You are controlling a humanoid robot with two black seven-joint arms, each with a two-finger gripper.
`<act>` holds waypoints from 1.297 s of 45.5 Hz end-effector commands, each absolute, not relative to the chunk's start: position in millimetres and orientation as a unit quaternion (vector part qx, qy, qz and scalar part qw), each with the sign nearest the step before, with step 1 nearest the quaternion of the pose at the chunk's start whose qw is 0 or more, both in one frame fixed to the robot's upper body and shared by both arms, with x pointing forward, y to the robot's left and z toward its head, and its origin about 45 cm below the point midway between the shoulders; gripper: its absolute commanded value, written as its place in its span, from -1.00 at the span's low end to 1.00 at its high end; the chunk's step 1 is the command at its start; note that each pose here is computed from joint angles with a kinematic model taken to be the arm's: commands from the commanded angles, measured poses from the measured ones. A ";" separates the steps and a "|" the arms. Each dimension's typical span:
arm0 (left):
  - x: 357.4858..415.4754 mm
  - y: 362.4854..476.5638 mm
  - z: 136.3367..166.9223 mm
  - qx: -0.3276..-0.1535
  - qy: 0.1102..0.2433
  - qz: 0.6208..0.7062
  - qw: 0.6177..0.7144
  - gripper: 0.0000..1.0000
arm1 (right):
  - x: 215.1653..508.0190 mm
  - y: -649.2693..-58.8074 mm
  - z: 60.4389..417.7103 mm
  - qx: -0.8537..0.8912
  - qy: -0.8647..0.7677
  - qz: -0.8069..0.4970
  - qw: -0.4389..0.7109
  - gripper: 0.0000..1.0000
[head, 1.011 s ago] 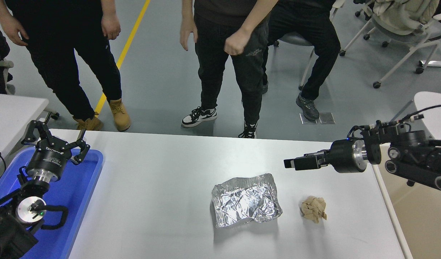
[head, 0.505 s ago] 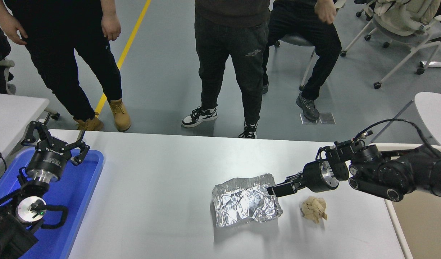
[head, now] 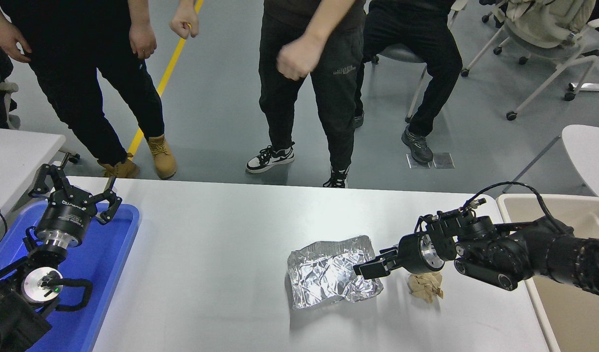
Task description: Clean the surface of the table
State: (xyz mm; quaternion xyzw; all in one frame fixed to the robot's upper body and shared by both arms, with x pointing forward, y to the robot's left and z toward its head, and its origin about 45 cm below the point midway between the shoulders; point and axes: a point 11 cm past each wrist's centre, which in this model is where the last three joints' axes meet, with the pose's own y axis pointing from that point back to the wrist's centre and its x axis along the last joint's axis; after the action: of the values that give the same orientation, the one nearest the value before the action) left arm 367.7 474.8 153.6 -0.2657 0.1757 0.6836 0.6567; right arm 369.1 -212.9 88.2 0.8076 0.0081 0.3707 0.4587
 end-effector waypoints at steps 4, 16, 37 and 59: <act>367.7 474.8 153.6 -0.266 0.176 0.684 0.657 1.00 | 362.3 -216.0 76.0 0.804 0.003 0.379 0.457 0.88; 367.7 474.8 153.6 -0.266 0.176 0.684 0.657 1.00 | 359.3 -217.5 69.8 0.796 0.019 0.396 0.459 0.61; 367.7 474.8 153.6 -0.266 0.176 0.684 0.657 1.00 | 356.5 -227.1 66.2 0.793 0.035 0.400 0.458 -1.00; 367.7 474.8 153.6 -0.266 0.176 0.684 0.657 1.00 | 361.4 -227.5 70.5 0.796 0.022 0.403 0.450 -1.00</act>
State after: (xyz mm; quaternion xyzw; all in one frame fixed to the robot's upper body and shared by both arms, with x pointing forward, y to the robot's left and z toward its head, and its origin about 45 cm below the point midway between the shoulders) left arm 367.7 474.8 153.6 -0.2657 0.1757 0.6836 0.6567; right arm 356.7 -228.3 65.8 0.7944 0.0316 0.3995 0.4564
